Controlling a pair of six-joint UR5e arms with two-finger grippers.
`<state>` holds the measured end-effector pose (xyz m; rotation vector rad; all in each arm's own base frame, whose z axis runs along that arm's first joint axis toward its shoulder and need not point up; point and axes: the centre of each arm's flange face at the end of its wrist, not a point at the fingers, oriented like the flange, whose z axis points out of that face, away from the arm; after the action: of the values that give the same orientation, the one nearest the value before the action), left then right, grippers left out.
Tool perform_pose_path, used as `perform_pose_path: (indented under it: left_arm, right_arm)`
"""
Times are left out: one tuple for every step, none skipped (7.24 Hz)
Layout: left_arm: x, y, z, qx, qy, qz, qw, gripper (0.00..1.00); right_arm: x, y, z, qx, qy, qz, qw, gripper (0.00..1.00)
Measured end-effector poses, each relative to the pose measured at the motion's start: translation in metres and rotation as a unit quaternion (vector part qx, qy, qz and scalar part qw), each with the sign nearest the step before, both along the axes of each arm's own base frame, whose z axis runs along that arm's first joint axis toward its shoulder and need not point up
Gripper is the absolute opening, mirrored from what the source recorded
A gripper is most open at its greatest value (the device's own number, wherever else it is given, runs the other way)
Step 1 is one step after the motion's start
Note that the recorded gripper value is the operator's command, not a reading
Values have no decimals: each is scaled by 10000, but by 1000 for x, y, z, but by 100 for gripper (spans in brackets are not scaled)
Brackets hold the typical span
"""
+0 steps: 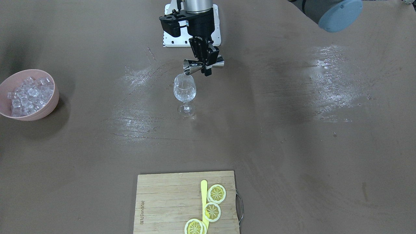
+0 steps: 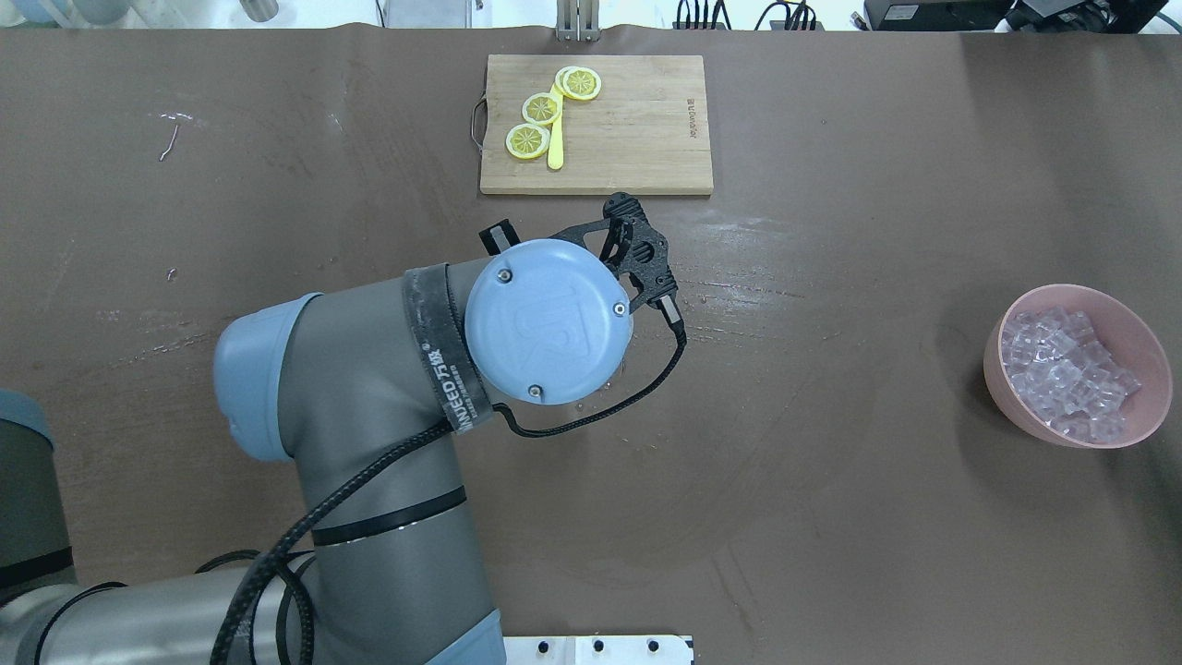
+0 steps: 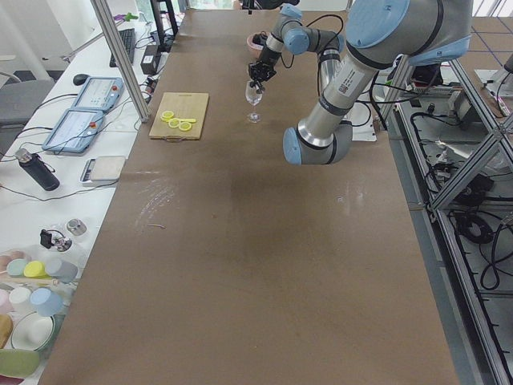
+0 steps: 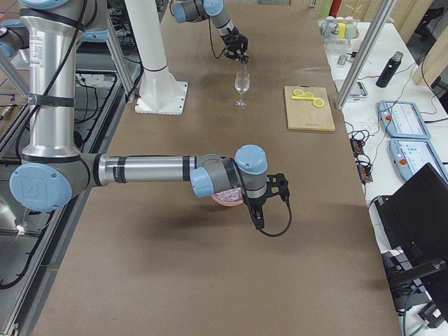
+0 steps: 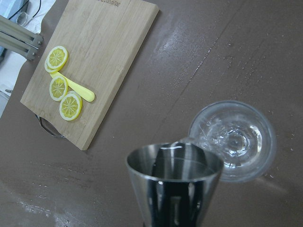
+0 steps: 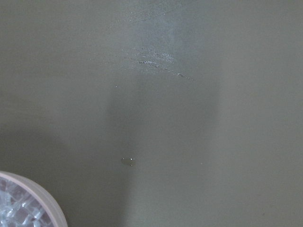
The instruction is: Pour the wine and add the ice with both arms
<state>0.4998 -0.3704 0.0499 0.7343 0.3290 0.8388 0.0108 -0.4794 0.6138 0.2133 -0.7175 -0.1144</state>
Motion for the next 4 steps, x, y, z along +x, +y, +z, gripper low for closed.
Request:
perform_pose_path:
  left_arm:
    - [3, -1, -3, -7, -133, -25, 9999, 0]
    - [5, -2, -7, -23, -260, -50, 9996, 0]
    - [7, -3, -9, -47, -368, -57, 9993, 0]
    - [10, -3, -12, -68, -494, -66, 9987, 0]
  right_arm:
    - [0, -1, 1, -6, -2, -1, 10000, 100]
    - [0, -1, 1, -12, -2, 0, 10000, 100]
    - [0, -1, 2, -18, -1, 2, 10000, 100]
    - [0, -1, 3, -23, 0, 2, 10000, 100]
